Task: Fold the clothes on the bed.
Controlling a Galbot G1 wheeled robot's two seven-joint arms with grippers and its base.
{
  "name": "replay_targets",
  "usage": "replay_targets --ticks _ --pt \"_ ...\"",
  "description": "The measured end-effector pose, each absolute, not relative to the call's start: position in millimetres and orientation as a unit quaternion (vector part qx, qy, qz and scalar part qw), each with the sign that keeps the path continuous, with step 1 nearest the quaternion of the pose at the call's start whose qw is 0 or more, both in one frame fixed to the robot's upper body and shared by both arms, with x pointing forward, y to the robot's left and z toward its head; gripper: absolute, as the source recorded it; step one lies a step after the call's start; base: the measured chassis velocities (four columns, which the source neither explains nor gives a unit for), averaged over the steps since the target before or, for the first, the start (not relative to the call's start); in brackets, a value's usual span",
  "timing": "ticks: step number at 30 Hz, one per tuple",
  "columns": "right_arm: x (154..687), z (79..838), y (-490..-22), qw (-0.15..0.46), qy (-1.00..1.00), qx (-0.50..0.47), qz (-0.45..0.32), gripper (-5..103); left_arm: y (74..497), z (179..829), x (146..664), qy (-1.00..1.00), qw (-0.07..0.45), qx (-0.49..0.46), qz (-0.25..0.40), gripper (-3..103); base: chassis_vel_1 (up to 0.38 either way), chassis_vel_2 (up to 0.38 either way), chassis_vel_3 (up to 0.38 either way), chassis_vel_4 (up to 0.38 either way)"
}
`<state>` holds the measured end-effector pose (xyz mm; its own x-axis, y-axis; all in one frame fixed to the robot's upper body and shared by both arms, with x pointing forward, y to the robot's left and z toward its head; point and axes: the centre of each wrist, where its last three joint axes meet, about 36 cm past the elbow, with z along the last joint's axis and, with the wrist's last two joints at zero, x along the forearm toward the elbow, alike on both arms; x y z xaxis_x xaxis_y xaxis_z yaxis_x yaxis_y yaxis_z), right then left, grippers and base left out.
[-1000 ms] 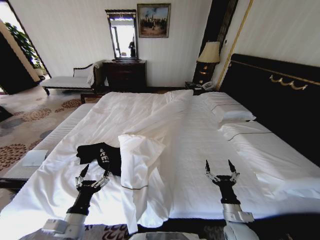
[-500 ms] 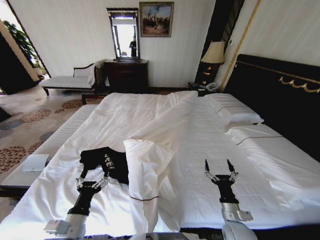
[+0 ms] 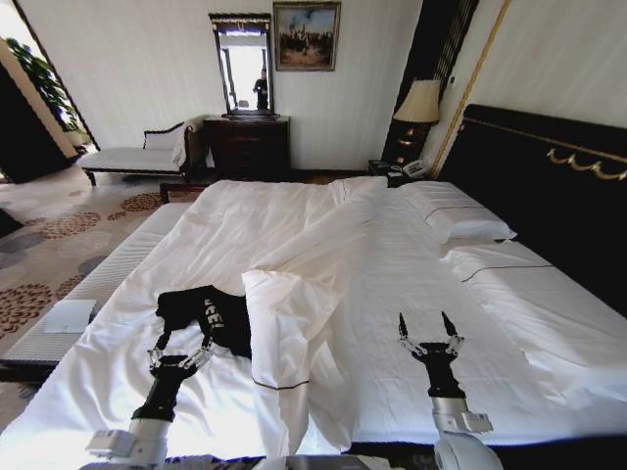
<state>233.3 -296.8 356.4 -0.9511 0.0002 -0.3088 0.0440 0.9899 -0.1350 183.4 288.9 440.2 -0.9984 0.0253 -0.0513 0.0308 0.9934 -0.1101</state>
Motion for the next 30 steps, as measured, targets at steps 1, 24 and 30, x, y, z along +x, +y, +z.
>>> replay_targets --ticks 1,24,30 --pt "233.5 356.1 -296.7 0.157 0.985 0.010 -0.070 100 289.1 439.9 183.3 0.998 0.025 0.013 -0.056 100 0.112 -0.075 -0.111 0.065" --pt "311.5 424.0 -213.7 -0.033 0.885 -0.067 0.459 100 304.8 444.0 160.3 0.999 0.003 -0.037 -0.003 100 0.020 -0.008 -0.022 0.006" --pt "345.1 425.3 -213.6 -0.115 0.870 -0.101 0.468 100 308.2 442.1 154.2 0.999 0.001 -0.046 0.005 100 0.000 0.000 0.000 0.000"
